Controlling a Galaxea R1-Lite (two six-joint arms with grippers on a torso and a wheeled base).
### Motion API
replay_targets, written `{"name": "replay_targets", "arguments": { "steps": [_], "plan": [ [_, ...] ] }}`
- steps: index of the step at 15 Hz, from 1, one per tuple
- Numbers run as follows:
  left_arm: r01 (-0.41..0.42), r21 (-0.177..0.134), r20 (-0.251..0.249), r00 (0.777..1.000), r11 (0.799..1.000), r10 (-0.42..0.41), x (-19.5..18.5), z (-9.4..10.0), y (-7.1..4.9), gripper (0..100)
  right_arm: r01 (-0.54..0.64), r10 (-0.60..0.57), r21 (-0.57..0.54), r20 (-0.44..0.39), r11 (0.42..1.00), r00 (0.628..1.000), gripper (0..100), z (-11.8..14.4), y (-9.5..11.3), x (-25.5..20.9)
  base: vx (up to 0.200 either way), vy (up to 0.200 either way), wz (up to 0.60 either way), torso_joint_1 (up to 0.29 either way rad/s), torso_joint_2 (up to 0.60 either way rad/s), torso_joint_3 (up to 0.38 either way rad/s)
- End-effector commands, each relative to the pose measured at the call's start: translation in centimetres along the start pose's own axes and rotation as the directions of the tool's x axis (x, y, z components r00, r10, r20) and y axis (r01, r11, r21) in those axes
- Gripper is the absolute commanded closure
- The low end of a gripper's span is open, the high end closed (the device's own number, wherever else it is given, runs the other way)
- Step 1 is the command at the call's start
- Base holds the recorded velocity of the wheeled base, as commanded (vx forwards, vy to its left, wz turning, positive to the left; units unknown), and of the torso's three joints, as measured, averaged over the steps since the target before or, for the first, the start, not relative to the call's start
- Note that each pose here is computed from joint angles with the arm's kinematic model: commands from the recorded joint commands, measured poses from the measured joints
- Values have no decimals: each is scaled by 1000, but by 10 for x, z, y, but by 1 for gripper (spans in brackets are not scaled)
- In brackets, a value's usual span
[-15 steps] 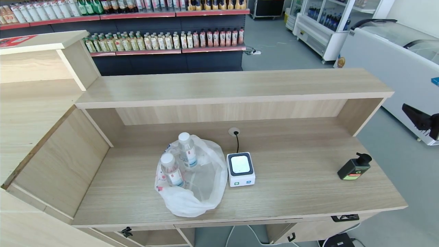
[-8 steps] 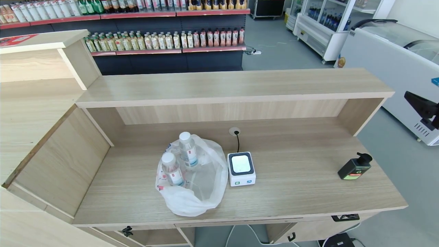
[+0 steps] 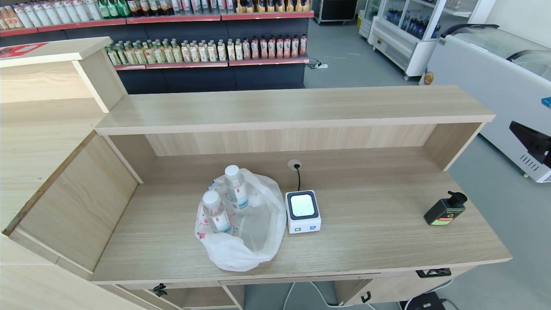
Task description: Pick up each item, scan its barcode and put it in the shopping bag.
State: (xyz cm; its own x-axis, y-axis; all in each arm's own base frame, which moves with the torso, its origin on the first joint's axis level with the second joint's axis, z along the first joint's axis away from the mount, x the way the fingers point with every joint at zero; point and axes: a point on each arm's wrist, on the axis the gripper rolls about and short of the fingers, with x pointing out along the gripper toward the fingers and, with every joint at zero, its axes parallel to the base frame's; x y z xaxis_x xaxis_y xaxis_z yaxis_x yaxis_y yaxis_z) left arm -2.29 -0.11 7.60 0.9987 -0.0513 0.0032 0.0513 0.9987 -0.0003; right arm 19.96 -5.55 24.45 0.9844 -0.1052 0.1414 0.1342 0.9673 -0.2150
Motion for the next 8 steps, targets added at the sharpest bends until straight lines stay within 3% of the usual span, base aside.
{"name": "replay_targets", "arguments": {
  "steps": [1, 4, 8],
  "plan": [
    [-1, -3, 0, 1000, 1000, 1, 0, 0, 0, 0, 6, -5, 4, -23, 1000, 1000, 0, -6, -1, 2, -200, 0, 0, 2, 7, 7],
    [-1, -1, 0, 1000, 1000, 1, 0, 0, 0, 0, 85, -85, -6, -117, 996, 990, 0, -31, -14, 11, -200, 0, 0, -6, 15, 10],
    [-1, 0, 0, 1000, 1000, 1, 0, 0, 0, 0, 197, -200, -33, -133, 980, 971, 0, -60, -27, 35, -200, 0, 0, -5, 6, 8]
  ]
}}
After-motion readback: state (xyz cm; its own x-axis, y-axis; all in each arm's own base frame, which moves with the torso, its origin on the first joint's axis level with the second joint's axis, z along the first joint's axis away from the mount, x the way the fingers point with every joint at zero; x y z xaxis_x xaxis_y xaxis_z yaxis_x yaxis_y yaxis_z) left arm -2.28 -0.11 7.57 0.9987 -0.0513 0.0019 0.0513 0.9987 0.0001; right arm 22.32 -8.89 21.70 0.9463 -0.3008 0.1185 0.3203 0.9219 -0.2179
